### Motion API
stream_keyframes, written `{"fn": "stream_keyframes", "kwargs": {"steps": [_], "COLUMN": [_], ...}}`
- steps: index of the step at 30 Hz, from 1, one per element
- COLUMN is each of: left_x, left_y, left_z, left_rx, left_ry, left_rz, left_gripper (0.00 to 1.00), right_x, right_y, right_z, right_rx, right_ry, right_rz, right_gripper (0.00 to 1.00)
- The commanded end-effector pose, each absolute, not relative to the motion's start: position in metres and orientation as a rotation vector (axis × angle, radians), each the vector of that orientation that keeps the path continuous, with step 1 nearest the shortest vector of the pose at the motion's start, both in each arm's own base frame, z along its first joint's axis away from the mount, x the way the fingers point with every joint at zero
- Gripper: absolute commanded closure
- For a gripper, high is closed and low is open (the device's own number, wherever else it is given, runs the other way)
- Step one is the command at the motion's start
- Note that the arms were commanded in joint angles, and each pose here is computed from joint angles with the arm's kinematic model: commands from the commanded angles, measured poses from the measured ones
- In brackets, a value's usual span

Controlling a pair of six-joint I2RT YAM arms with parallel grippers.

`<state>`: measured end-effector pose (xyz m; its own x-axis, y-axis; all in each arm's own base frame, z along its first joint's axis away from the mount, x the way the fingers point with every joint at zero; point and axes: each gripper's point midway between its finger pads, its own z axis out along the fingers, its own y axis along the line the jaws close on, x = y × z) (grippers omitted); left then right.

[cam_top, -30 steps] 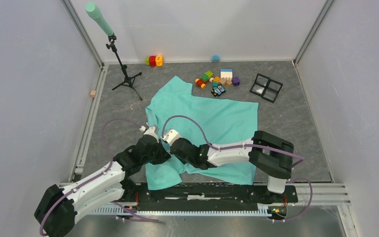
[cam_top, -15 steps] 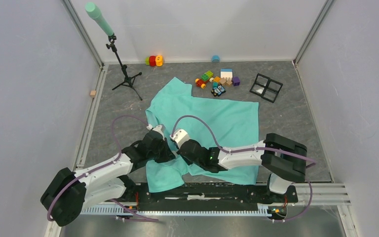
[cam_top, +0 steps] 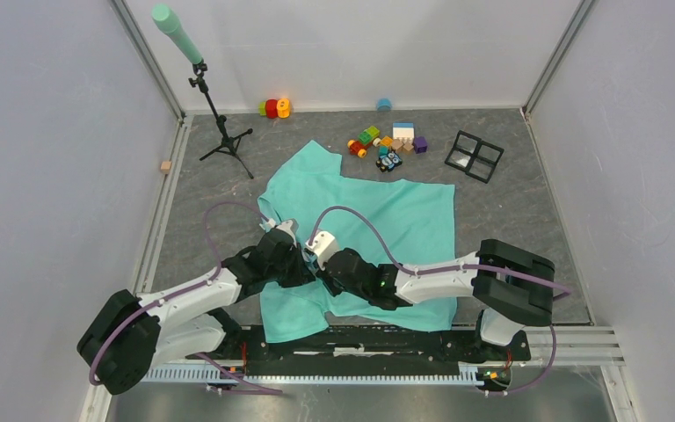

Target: Pin the brooch onto the clothing

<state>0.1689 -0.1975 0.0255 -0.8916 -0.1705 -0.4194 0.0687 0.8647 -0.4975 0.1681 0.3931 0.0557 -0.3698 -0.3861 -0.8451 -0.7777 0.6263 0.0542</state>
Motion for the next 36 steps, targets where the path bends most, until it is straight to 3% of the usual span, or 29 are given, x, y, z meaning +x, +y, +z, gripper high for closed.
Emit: {"fn": "stream_keyframes", "kwargs": {"steps": [1,14,36], "left_x": [0.175,0.174,0.174], "left_y": [-0.202,-0.203,-0.213], "left_z": [0.034,0.035,0.069], "left_rx": [-0.014,0.002,0.009], "left_ry": [2.546,2.533,2.276], "left_rz": [-0.722,-0.739,-0.972], "left_gripper": [0.98,0.98,0.98], "right_x": [0.163,0.157,0.158], "right_y": [0.407,0.414,0.406], "right_z": [0.074,0.058,0.039], "right_rx": [-0.924,-0.994,-0.986], "right_ry": [1.922,1.956,2.027], "right_rz": [0.665,0.669,0.619], "right_gripper": [1.0,1.0,1.0]}}
